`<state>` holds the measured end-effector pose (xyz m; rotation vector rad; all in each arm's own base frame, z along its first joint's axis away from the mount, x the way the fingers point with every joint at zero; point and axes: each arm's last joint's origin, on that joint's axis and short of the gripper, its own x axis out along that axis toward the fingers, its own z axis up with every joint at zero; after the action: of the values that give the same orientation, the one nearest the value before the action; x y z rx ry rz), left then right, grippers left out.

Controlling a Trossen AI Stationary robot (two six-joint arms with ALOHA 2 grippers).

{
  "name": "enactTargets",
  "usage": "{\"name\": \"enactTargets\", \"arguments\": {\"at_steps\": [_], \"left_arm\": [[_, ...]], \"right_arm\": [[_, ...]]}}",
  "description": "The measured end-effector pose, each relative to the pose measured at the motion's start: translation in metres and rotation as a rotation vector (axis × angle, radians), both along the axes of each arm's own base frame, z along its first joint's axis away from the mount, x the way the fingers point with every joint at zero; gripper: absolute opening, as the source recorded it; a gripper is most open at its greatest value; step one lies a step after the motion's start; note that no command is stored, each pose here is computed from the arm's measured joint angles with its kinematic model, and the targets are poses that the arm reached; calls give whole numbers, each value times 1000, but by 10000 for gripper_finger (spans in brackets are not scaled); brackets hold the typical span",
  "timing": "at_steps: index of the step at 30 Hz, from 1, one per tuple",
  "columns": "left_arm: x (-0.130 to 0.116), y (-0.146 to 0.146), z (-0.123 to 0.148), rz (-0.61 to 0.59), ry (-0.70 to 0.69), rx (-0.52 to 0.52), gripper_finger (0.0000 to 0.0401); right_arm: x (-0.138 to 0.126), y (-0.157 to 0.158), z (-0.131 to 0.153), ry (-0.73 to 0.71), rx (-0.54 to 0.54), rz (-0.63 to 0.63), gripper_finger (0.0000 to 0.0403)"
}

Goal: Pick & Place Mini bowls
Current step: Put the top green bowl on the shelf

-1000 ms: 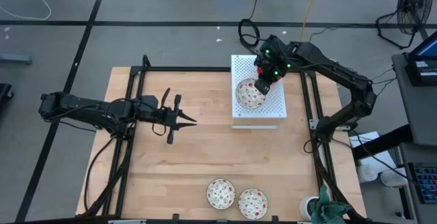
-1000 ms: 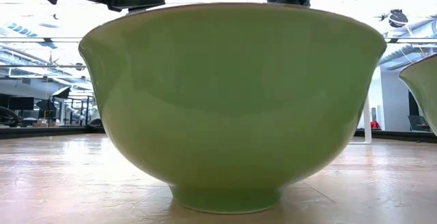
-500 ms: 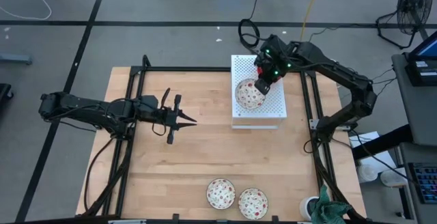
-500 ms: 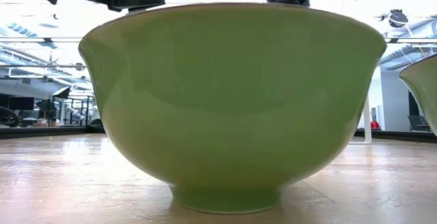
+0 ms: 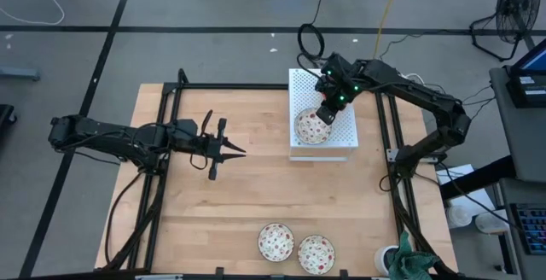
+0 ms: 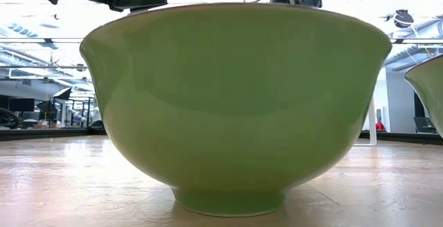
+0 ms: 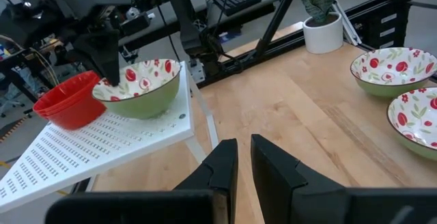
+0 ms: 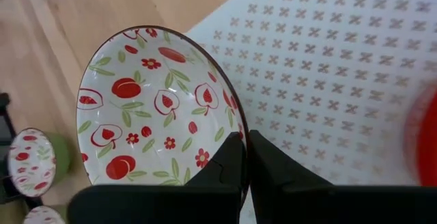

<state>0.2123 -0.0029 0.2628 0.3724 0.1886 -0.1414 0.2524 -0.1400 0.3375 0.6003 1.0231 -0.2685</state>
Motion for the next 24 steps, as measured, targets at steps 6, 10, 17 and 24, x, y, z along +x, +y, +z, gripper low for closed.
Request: {"name": "enactTargets", "arguments": {"at_steps": [6, 10, 17, 24], "left_arm": [[0, 0, 0, 0, 0, 0, 49], [0, 0, 0, 0, 0, 0, 49], [0, 0, 0, 0, 0, 0, 49], [0, 0, 0, 0, 0, 0, 49]], "right_arm": [[0, 0, -1, 3, -4, 2, 2], [0, 0, -1, 4, -2, -5, 7], [0, 0, -1, 5, -3, -6, 8], [0, 0, -1, 2, -4, -6, 19]]}}
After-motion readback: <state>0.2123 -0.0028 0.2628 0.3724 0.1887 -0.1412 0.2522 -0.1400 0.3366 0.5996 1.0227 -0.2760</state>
